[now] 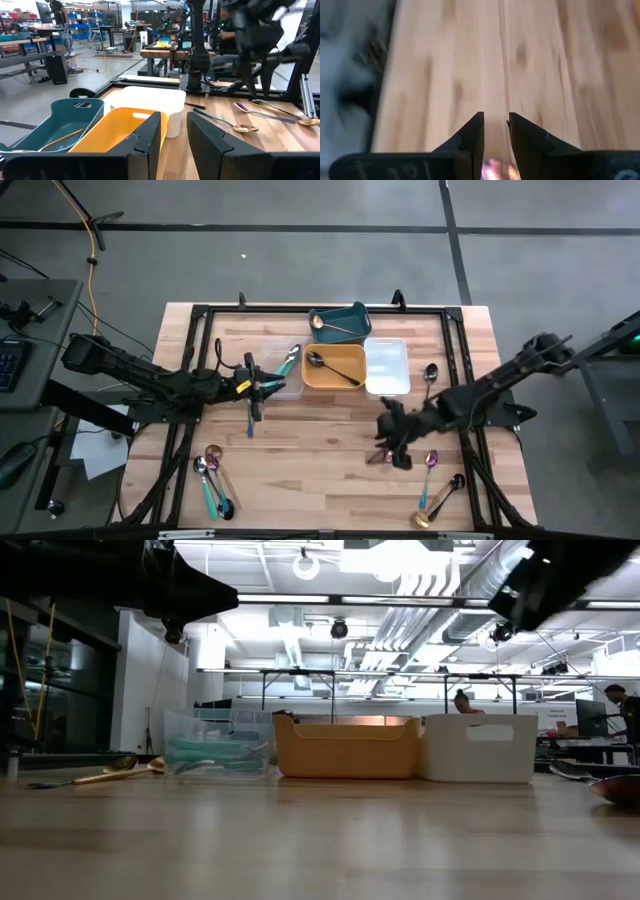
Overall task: Sort silverware by color (type)
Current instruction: Put the distorted-color spoon into the white bin
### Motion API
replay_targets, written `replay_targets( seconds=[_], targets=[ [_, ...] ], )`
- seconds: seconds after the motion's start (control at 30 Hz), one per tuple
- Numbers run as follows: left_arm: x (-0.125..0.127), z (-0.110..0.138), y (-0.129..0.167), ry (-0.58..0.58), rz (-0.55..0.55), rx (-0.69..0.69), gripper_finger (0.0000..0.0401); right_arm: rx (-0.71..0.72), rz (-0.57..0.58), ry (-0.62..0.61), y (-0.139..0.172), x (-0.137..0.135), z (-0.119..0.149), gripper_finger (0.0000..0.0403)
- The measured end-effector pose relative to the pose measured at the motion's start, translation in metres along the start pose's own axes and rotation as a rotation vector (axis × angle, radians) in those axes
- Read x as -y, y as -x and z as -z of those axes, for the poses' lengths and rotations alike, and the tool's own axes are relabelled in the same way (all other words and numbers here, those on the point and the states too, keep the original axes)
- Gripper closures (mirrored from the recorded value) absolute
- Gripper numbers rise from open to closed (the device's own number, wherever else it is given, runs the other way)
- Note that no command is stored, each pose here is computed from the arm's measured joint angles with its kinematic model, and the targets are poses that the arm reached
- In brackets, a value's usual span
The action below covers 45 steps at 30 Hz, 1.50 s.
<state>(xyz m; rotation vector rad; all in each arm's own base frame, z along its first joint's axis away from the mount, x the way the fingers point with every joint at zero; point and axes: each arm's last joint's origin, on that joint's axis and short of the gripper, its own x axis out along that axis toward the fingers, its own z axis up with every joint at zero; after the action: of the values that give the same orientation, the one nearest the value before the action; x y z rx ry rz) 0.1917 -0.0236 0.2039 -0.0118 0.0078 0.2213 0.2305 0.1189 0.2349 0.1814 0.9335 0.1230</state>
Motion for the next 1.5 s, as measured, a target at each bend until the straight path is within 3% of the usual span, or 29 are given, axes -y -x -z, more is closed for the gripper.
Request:
replay_targets(
  seconds=[0.23,0.47,0.63,0.93,1.5],
  targets=[
    [0.000,0.000,0.000,0.000,-0.002,0.001,0.0314,-0.321,0.035,0.238,-0.023,-0.011,0.026,0.0318],
    [0.000,0.000,0.000,-0.002,-0.002,-0.004,0.0314,-0.513,0.127,0.361,-0.035,0.000,0.041,0.0318],
    [0.000,0.001,0.000,-0.003,-0.002,-0.006,0.0314,-0.606,0.120,0.411,-0.048,0.011,0.053,0.0318],
    [0.000,0.001,0.000,-0.003,-0.002,-0.005,0.0314,-0.584,0.122,0.506,-0.061,0.019,0.048,0.0318],
    [0.000,0.001,0.000,-0.004,-0.002,-0.008,0.0314,-0.690,0.069,0.650,-0.078,0.022,0.057,0.0318]
  ],
)
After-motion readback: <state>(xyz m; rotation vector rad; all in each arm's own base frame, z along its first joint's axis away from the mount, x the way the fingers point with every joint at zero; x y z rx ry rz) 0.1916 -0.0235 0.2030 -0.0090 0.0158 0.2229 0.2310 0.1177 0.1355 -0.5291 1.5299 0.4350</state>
